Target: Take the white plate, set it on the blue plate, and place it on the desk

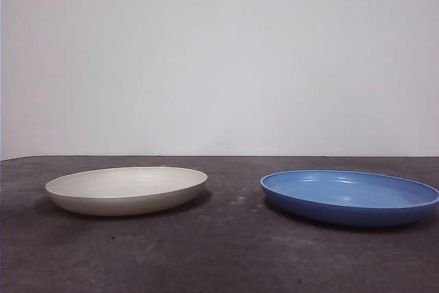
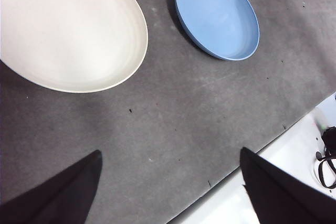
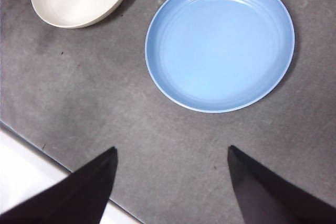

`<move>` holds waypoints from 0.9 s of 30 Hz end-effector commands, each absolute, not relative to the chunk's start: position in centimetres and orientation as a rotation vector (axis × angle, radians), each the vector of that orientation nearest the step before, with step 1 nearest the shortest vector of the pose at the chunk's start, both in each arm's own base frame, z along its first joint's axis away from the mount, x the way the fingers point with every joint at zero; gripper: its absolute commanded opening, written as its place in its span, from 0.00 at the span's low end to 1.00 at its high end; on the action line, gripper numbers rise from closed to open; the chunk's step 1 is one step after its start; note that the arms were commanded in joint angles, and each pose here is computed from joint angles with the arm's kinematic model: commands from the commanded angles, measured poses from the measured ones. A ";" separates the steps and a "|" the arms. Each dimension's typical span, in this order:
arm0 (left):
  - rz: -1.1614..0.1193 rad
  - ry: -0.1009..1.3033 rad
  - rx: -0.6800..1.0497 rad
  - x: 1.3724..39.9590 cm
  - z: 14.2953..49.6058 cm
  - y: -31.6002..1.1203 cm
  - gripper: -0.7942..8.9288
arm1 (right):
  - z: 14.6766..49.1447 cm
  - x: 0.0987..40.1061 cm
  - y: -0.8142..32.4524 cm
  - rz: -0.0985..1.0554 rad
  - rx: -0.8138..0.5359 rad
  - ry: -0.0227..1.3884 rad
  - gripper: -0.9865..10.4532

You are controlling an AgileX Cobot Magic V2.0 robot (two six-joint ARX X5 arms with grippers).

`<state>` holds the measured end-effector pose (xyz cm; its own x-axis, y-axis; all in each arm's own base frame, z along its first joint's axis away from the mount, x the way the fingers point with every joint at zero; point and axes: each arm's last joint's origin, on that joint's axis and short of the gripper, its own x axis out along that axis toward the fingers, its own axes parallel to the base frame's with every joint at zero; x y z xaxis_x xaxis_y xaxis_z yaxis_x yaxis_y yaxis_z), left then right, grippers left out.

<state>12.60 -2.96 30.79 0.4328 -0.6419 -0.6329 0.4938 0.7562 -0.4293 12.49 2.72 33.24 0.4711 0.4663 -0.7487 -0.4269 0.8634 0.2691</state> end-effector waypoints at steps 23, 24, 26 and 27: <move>-0.333 0.982 -0.153 23.7 28.9 -3.3 0.53 | 33.8 12.7 2.8 0.544 0.059 0.907 0.39; -0.317 0.993 -0.146 24.5 28.7 -3.4 0.53 | 33.8 12.7 2.8 0.546 0.058 0.906 0.39; -0.308 1.016 -0.138 26.2 28.1 -3.5 0.53 | 33.8 12.8 2.9 0.549 0.056 0.901 0.39; -0.308 1.025 -0.138 26.9 27.9 -3.6 0.53 | 33.8 12.8 2.9 0.549 0.055 0.900 0.39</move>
